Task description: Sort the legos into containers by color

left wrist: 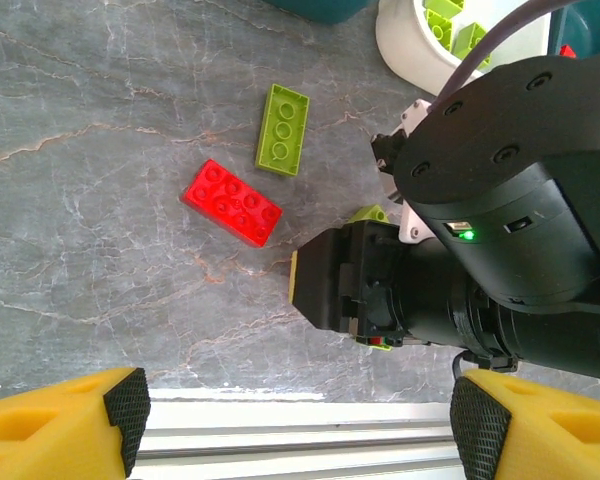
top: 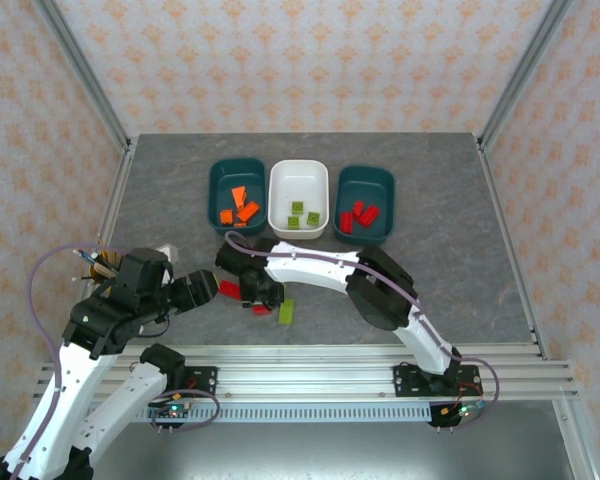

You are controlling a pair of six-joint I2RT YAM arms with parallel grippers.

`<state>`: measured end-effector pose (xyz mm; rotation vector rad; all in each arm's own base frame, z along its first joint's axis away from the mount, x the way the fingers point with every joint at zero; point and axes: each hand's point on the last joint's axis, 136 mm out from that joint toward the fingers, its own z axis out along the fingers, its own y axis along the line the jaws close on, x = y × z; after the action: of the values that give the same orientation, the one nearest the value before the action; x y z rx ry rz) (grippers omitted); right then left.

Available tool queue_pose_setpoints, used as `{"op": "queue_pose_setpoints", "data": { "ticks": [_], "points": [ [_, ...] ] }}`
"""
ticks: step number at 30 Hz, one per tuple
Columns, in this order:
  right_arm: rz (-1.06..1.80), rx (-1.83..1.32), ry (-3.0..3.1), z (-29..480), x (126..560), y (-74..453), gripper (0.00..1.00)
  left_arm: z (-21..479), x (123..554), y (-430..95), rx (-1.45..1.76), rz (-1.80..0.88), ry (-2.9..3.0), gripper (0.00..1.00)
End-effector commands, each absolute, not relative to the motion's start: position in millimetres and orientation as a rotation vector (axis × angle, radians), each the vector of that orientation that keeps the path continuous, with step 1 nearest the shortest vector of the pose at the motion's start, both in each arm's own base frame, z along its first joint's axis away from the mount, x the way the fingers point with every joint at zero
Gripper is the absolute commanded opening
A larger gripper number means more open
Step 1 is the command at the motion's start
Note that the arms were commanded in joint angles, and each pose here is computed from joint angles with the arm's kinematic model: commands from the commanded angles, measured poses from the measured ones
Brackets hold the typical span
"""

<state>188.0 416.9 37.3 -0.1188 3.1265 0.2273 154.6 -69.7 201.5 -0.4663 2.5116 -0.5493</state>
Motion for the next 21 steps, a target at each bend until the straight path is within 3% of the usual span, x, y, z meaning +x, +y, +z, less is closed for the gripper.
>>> {"op": "queue_pose_setpoints", "data": {
  "ticks": [1,7,12,21],
  "points": [
    [0.174,-0.161,3.06,59,197,410,0.34,208,153,-73,-0.431,-0.572,2.501,0.82],
    [0.19,-0.112,2.87,135,232,379,0.3,223,170,-91,-0.39,-0.683,2.464,0.81],
    [0.174,0.072,2.783,180,277,308,0.29,239,197,-116,-0.303,-0.777,2.434,0.81],
    [0.007,0.325,2.787,166,349,170,0.29,261,255,-178,-0.161,-0.817,2.404,0.81]
  ]
}}
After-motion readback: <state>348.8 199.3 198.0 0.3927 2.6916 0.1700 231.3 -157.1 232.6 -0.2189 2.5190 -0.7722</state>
